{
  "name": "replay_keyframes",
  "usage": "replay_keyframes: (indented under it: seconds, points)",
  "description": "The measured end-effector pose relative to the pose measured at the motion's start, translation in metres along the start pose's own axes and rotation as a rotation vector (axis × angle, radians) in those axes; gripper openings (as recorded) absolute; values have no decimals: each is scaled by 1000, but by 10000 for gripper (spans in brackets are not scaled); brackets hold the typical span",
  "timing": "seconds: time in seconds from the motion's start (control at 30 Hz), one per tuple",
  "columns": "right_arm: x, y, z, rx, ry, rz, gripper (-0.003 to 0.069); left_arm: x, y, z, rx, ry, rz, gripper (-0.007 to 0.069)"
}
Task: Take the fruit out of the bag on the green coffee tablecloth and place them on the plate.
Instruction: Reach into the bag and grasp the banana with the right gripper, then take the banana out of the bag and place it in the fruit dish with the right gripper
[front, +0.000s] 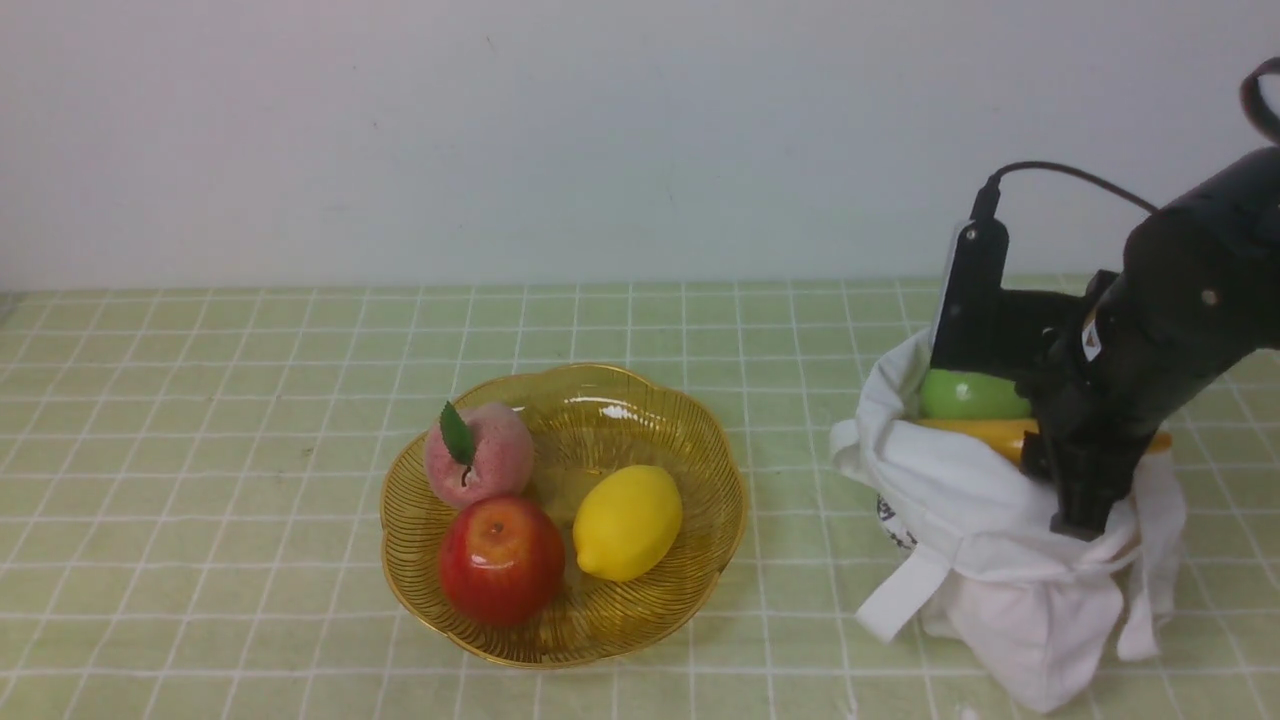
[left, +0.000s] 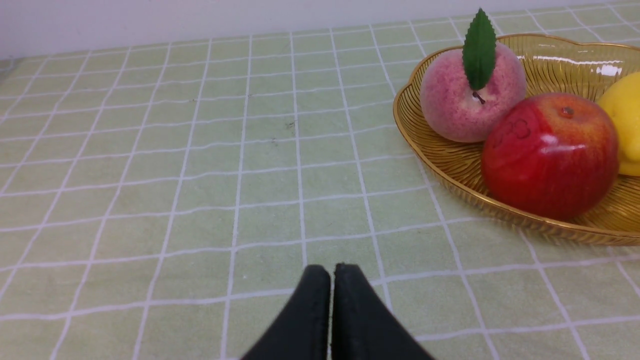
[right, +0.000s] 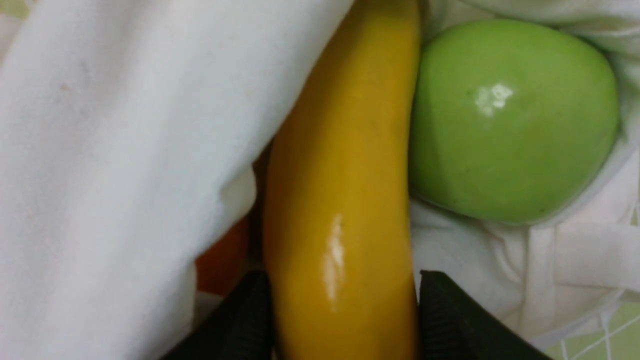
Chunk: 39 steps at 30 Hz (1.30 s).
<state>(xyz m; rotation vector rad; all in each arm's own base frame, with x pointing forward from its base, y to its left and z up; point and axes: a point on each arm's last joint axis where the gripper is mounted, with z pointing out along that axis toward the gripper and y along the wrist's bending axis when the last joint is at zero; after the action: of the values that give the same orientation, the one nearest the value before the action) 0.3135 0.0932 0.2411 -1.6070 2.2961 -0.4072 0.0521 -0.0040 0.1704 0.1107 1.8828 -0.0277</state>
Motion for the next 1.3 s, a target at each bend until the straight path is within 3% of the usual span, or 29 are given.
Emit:
replay_keyframes:
  seconds: [0.4, 0.6, 0.8, 0.83, 0.9, 0.93, 1.03, 1.13, 1.3]
  points:
    - [19, 0, -70, 120, -69, 77, 346, 0, 0, 0, 0, 0, 0, -8]
    - [28, 7, -107, 150, -173, 212, 346, 0, 0, 0, 0, 0, 0, -8]
    - [12, 23, -132, -36, -460, 453, 346, 0, 0, 0, 0, 0, 0, -8]
    - [-1, 29, -131, -145, -537, 518, 346, 0, 0, 0, 0, 0, 0, -8]
    - [-10, 32, -129, -206, -572, 551, 346, 0, 0, 0, 0, 0, 0, -8]
    - [-23, 36, -125, -281, -608, 574, 346, 0, 0, 0, 0, 0, 0, -8]
    - [-46, 45, -114, -355, -632, 591, 346, 0, 0, 0, 0, 0, 0, -8]
    - [-71, 56, -95, -399, -629, 592, 346, 0, 0, 0, 0, 0, 0, -8]
    - [-100, 58, -59, -365, -638, 670, 346, 0, 0, 0, 0, 0, 0, -8]
